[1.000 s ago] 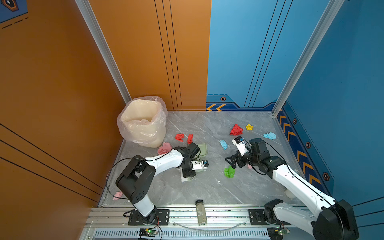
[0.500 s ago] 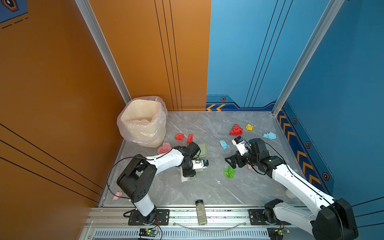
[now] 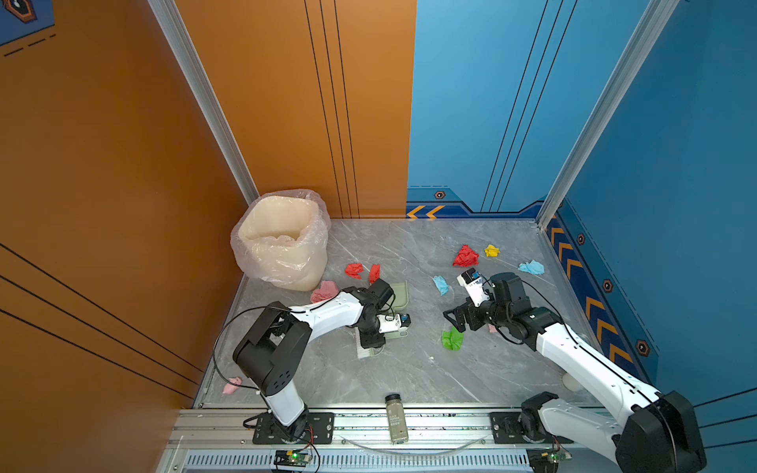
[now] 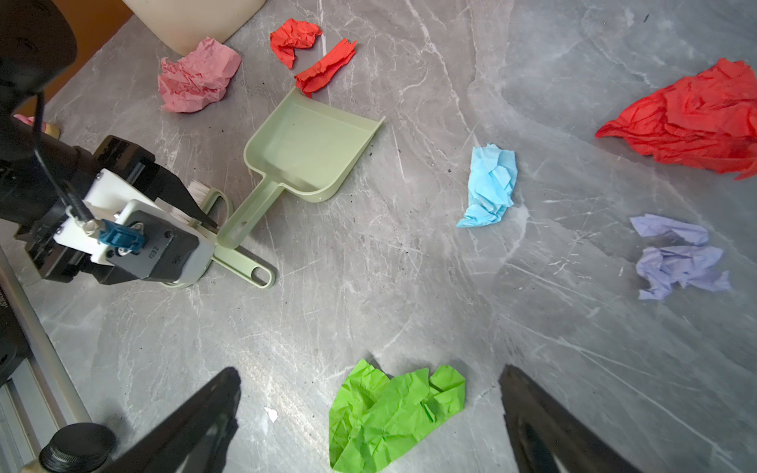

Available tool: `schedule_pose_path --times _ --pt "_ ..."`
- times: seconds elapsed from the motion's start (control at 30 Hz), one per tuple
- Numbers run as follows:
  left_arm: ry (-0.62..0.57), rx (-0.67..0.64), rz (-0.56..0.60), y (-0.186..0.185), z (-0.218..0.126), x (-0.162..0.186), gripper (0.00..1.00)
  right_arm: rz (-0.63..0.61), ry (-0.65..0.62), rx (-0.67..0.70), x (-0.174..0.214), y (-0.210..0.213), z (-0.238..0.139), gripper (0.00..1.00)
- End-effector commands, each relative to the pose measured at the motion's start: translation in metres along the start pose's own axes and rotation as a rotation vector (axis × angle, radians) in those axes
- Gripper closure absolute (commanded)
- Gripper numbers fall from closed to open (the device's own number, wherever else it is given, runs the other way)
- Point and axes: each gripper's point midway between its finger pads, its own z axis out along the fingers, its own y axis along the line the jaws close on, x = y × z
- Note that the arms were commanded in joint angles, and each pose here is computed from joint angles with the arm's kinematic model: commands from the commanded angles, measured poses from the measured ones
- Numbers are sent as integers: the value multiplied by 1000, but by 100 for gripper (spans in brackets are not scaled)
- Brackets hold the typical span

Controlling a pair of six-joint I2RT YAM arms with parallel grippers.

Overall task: Sweep away the paper scraps from the table
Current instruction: 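Lower the left gripper and grasp the green brush by its handle base, then lift the brush with the left gripper while the right gripper reaches toward its handle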

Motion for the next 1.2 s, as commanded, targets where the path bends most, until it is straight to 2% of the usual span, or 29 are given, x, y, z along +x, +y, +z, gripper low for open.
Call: schedule_pose_path --times 0.0,0.43,0.47,0.53,0.6,0.87,0.97,1.17 --pt "12 23 -13 1 0 1 49 -9 2 -1 0 1 2 0" --pt "49 28 -24 0 9 6 61 -8 0 1 0 0 1 0" --pt "48 29 -25 0 9 6 64 -7 1 0 0 1 1 0" --pt "47 30 -27 0 9 6 80 -7 3 0 1 0 1 0" --pt "43 34 -28 -1 8 5 85 -6 1 1 0 0 1 0" --pt "3 40 -35 -3 1 -2 93 1 -2 -3 -2 1 0 0" --pt "-19 31 -33 -2 -5 -6 100 4 2 -4 -3 2 -1 0" --pt "-88 40 -25 -9 -20 -14 100 13 1 -19 -5 5 -3 0"
